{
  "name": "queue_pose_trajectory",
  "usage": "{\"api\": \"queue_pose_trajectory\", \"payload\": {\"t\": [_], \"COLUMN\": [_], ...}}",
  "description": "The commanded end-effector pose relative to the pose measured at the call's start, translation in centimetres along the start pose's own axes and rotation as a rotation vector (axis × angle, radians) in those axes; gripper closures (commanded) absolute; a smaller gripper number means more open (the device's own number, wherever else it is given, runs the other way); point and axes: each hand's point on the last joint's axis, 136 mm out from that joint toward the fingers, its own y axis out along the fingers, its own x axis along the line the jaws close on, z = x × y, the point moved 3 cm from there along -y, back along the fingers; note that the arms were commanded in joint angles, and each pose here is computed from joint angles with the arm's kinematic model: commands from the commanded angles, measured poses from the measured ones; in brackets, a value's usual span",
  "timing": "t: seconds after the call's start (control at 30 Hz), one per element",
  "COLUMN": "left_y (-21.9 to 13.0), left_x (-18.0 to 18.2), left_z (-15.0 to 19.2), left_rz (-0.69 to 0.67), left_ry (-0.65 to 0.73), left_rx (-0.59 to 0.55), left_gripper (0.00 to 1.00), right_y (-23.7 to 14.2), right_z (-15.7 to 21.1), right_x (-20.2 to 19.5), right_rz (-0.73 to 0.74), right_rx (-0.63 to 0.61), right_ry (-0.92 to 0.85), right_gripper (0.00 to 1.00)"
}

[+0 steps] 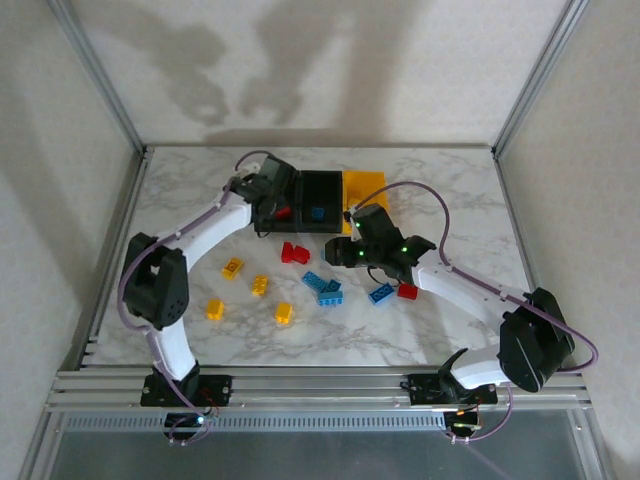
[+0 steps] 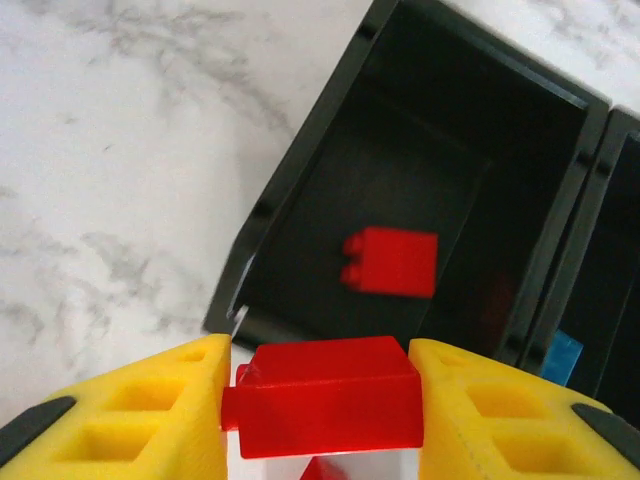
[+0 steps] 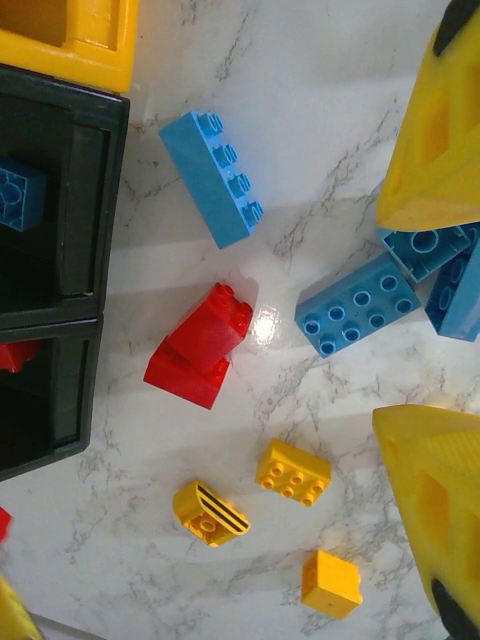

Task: Sort the legos into containers by color
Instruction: Place the lego in the container.

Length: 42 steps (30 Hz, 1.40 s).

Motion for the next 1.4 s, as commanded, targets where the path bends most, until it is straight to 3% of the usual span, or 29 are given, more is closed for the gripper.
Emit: {"api": "queue_pose_trajectory", "payload": {"t": [0.0,0.4,0.7,0.83,1.0,1.37], "left_y": [1.5,7.5,9.7,10.1,9.6,4.1], "left_x": [-0.6,-3.4,-4.0,-3.8,-4.1,-6.0], "left_z": [-1.3,-2.4,-1.0,-0.5,-0.3,-1.9], "left_rz": [-0.026,-0.069,-0.065,-0.072,-0.043,0.119], "left_ry": [0.042,0.082,0.089,0.09,0.07,0.047], "left_rx": [0.007,0.046,0.098,0.112,0.116,0.069], "left_gripper": [0.6,0.59,0.57,0.5,0.42,0.42], "right_y": [-0.6,-0.7,-0.7,-0.7,-0.4,-1.4], "right_z": [0.1,0.2,0.2,0.2,0.3,-0.2], "right_x": [0.1,-0.3,-0.6,-0.5,-0.6,-0.7], "right_rz": [0.006,0.036,0.051,0.05,0.054,0.074], "right_rx": [-0.021,-0.022,-0.027,-0.025,-0.02,-0.037], "right_ry": [0.005,0.007,0.009,0.009,0.006,-0.014], "right_gripper": [0.51,0.51,0.51,0.51,0.51,0.5]}}
